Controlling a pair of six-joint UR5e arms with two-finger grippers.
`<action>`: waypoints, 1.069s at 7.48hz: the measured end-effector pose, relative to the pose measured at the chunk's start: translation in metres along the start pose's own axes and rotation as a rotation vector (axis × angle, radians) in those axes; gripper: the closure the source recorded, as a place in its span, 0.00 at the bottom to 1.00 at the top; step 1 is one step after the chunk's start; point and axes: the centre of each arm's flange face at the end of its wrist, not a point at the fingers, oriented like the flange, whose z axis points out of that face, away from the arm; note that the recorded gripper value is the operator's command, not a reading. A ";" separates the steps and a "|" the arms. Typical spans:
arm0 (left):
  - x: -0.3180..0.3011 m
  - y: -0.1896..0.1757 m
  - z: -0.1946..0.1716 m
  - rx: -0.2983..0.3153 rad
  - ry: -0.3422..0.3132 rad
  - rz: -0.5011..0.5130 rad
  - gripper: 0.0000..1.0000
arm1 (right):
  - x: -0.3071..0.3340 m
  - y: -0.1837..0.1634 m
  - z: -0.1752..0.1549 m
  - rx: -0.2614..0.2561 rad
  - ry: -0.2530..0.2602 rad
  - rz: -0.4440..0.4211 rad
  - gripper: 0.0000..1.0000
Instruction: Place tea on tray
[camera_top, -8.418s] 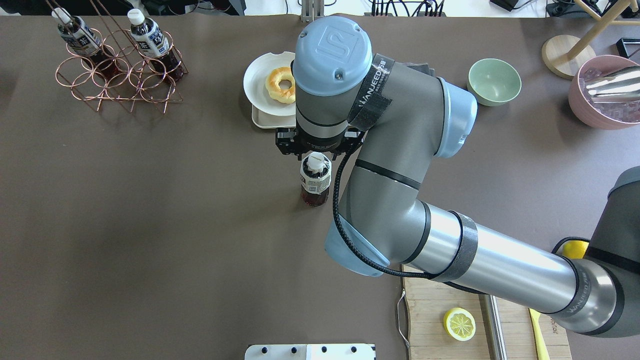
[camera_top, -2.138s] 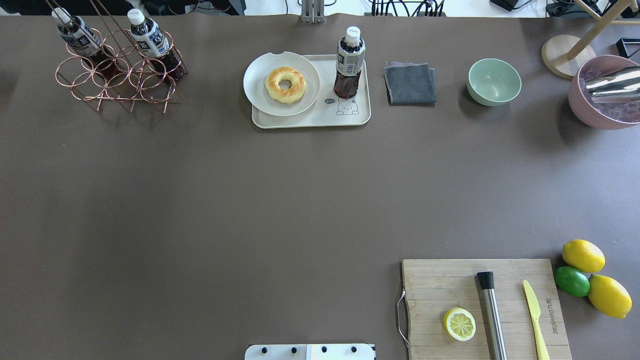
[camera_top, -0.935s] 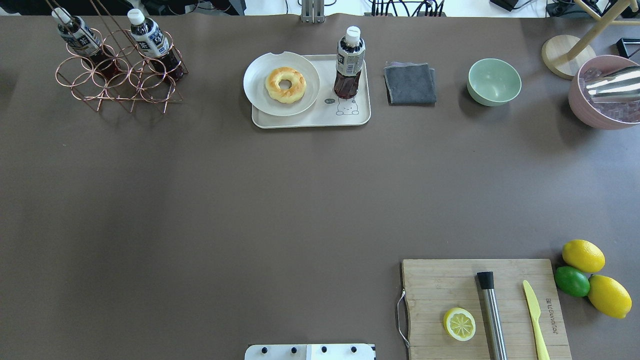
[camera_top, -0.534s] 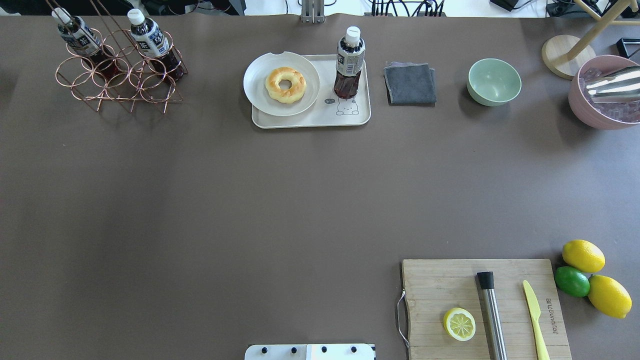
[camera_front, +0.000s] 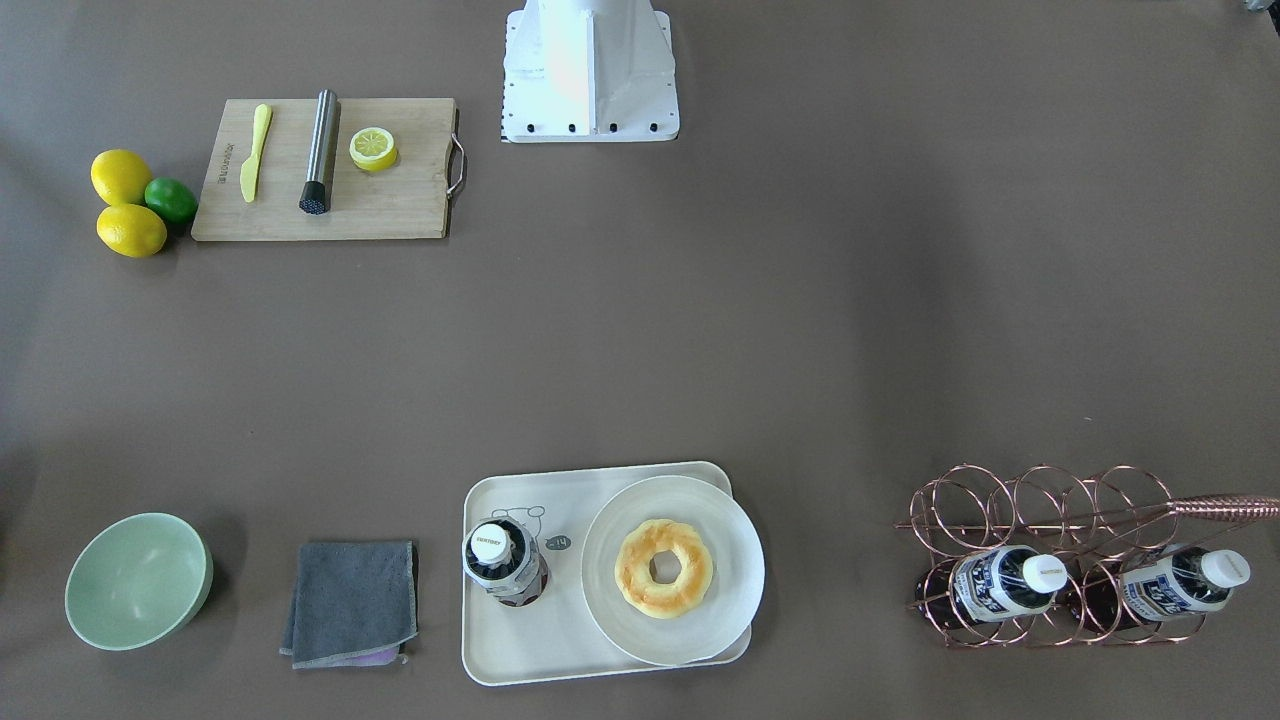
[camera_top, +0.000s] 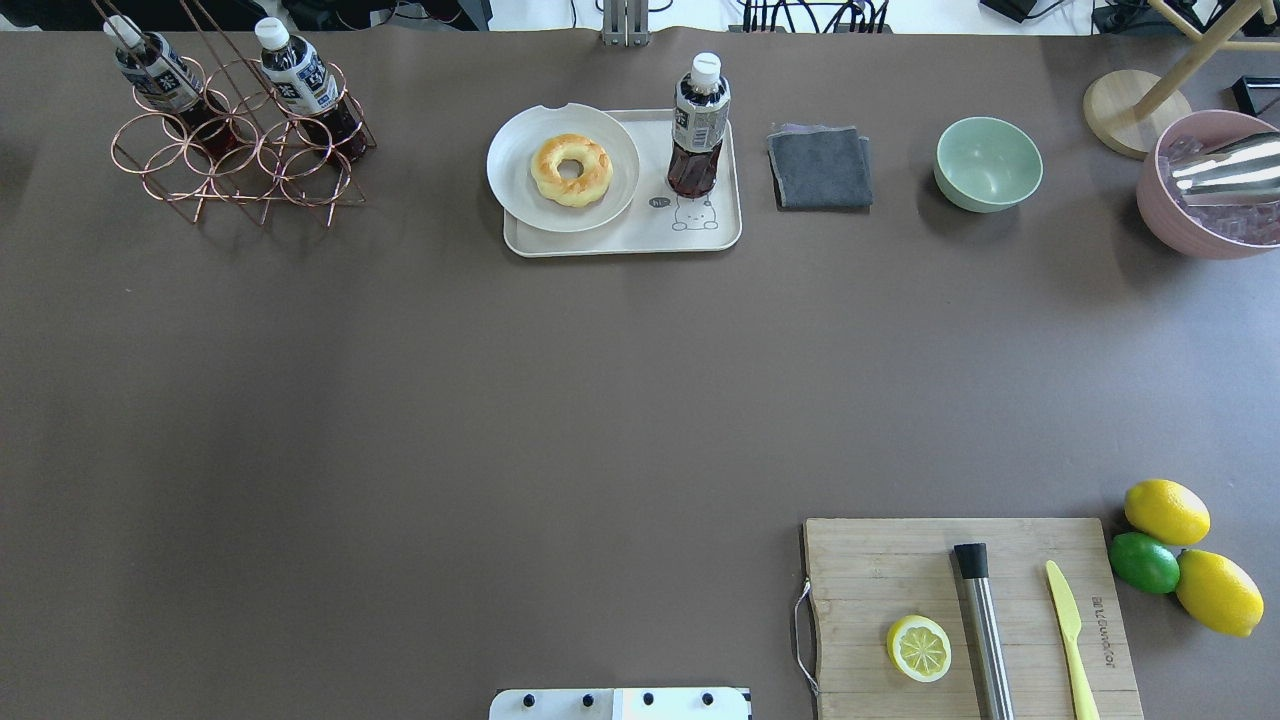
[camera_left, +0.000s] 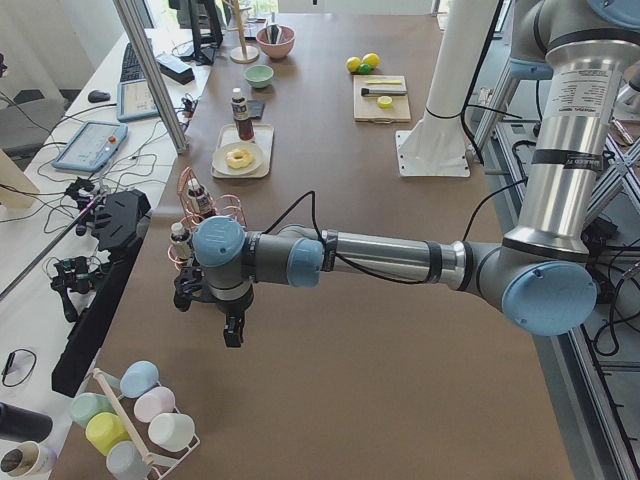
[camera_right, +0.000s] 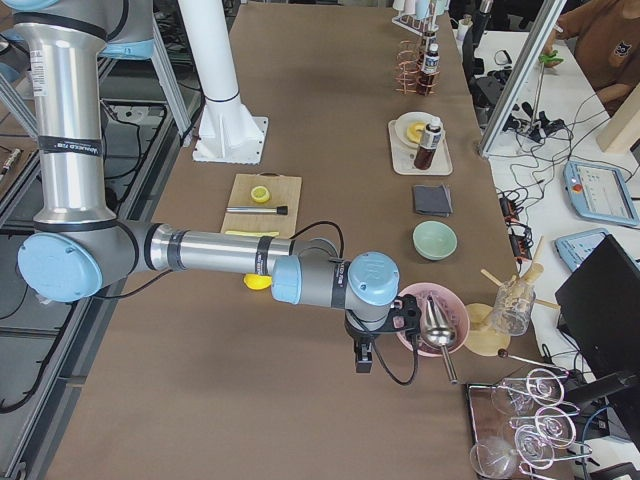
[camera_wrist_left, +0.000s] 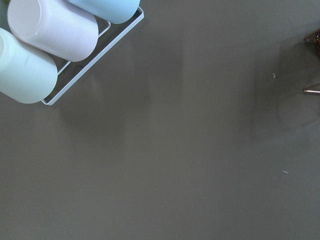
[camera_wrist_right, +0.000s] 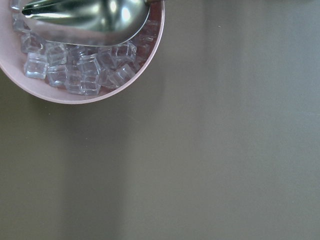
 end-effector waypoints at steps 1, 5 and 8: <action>0.000 0.000 0.000 0.001 0.000 0.000 0.03 | 0.000 0.000 0.000 0.000 0.000 0.000 0.00; 0.000 -0.001 -0.001 0.002 -0.001 0.000 0.03 | 0.002 0.003 0.002 -0.004 -0.001 -0.001 0.00; 0.001 -0.001 -0.002 0.005 -0.002 0.004 0.03 | 0.002 0.005 0.003 -0.006 -0.008 0.000 0.00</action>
